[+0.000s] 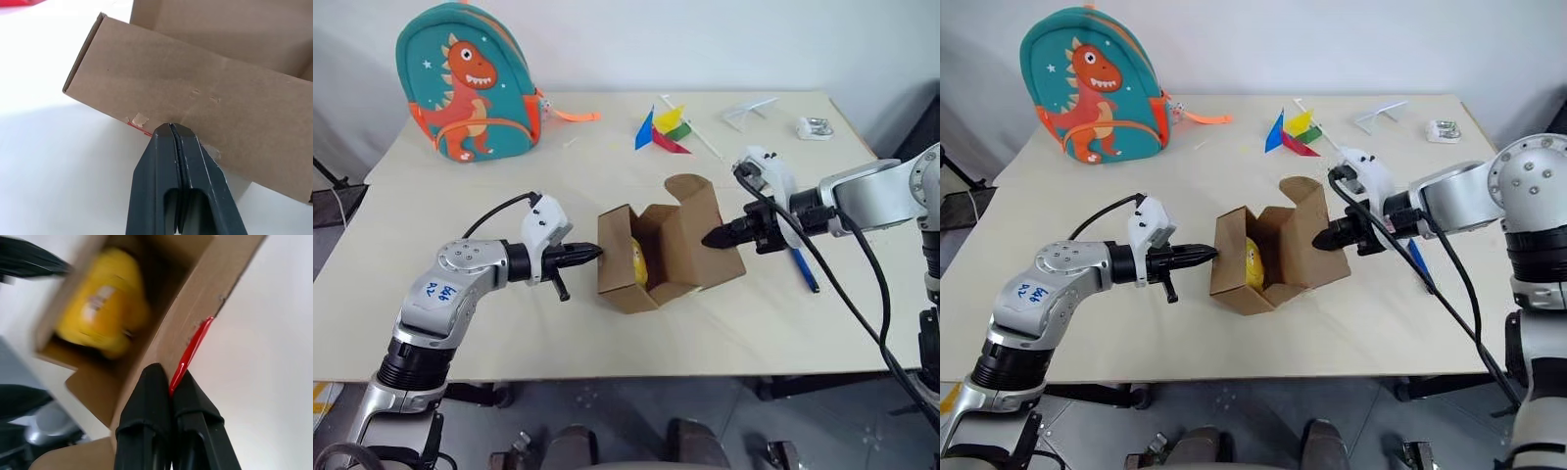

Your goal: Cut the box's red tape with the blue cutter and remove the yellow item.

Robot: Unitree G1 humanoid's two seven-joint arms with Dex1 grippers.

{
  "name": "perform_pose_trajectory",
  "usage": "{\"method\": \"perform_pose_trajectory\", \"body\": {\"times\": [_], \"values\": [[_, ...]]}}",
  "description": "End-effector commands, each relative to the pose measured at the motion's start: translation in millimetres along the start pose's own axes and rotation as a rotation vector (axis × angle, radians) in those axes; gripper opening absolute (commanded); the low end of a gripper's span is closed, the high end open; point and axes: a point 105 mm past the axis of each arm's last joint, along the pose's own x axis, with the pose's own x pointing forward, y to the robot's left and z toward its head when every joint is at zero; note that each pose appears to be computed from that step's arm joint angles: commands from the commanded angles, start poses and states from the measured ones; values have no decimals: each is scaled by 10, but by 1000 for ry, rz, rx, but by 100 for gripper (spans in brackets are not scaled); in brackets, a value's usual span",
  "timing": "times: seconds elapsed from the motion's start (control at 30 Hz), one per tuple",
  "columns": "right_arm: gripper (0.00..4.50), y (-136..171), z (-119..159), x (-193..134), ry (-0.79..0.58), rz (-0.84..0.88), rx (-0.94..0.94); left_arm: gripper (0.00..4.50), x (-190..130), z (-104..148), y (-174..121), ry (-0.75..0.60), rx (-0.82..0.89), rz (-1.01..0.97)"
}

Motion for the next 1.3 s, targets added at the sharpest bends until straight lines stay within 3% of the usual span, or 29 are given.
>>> {"method": "perform_pose_trajectory", "body": {"times": [0.03, 0.47, 0.67, 0.93, 1.07, 1.3], "values": [[2, 132, -76, 81, 56, 45, -60, 0, 57, -439, -68, 156, -119, -18], [2, 158, -78, 62, 58, 65, -78, 0, 80, -484, -95, 164, -139, -26], [2, 147, -66, 35, 52, 48, -89, 0, 62, -379, -51, 126, -114, -15], [2, 28, -108, 55, 52, -15, -80, 0, 79, -72, -39, -30, -114, -19], [96, 41, -51, 25, 0, -1, -79, 0, 84, -116, -72, -24, -107, -23], [346, 6, 9, -258, -178, 49, -101, 0, 24, -159, -49, -42, -117, 2]]}}
